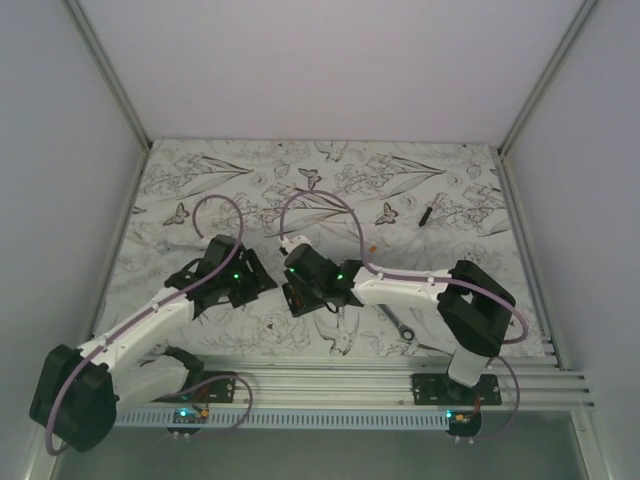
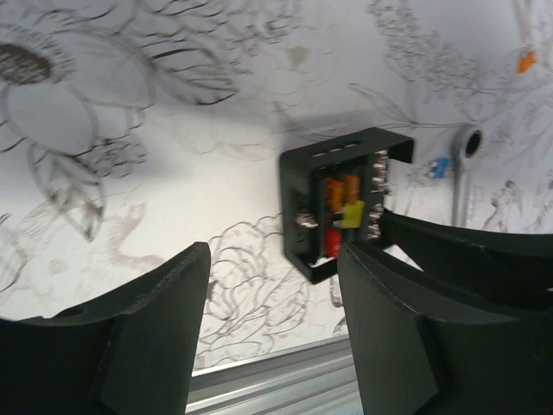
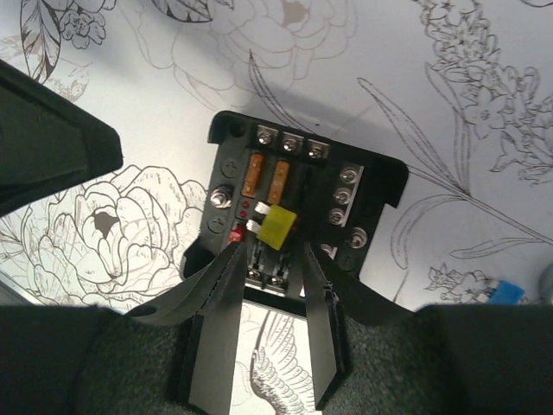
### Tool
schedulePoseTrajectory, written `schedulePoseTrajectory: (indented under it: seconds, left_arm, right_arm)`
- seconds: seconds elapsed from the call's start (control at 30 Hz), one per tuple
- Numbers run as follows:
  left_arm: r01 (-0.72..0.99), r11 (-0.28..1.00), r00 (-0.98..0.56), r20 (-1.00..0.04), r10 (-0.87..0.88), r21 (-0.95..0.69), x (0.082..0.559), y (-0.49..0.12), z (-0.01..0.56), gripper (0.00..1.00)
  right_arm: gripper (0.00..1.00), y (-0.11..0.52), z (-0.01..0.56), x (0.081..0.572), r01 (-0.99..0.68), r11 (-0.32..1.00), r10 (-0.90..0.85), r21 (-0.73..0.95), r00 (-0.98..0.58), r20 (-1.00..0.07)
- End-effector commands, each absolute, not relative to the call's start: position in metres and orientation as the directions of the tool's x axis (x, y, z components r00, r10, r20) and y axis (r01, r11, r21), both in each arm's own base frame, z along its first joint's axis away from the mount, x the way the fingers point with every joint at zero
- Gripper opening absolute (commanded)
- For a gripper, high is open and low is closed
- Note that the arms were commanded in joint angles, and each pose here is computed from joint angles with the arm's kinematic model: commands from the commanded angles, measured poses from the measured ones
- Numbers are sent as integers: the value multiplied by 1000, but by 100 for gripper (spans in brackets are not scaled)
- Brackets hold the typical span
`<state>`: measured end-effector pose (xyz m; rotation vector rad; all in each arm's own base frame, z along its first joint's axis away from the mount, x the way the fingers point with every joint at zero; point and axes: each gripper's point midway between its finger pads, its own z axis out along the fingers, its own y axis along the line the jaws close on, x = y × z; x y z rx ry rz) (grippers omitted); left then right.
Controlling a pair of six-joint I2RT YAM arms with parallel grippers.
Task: Snap on the fuse box
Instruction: Pick up the fuse from the fuse box base.
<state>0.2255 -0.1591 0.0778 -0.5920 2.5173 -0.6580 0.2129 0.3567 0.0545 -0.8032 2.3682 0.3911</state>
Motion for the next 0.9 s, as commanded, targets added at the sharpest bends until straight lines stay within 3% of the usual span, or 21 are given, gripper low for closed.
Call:
schedulePoseTrajectory:
  seconds: [0.0, 0.33, 0.87]
  left_arm:
    - [-335, 813, -818, -281, -502, -476, 201, -137, 56, 64]
    - [-347, 808, -810, -283, -514, -476, 200, -127, 55, 69]
    - [-349, 813, -814, -279, -510, -466, 200, -126, 52, 73]
  right_arm:
    - [39, 371, 64, 218, -598, 800, -428, 54, -630, -648]
    - [31, 372, 56, 222, -559, 828, -420, 29, -654, -629]
    - [32, 374, 43, 223, -550, 835, -432, 14, -673, -600]
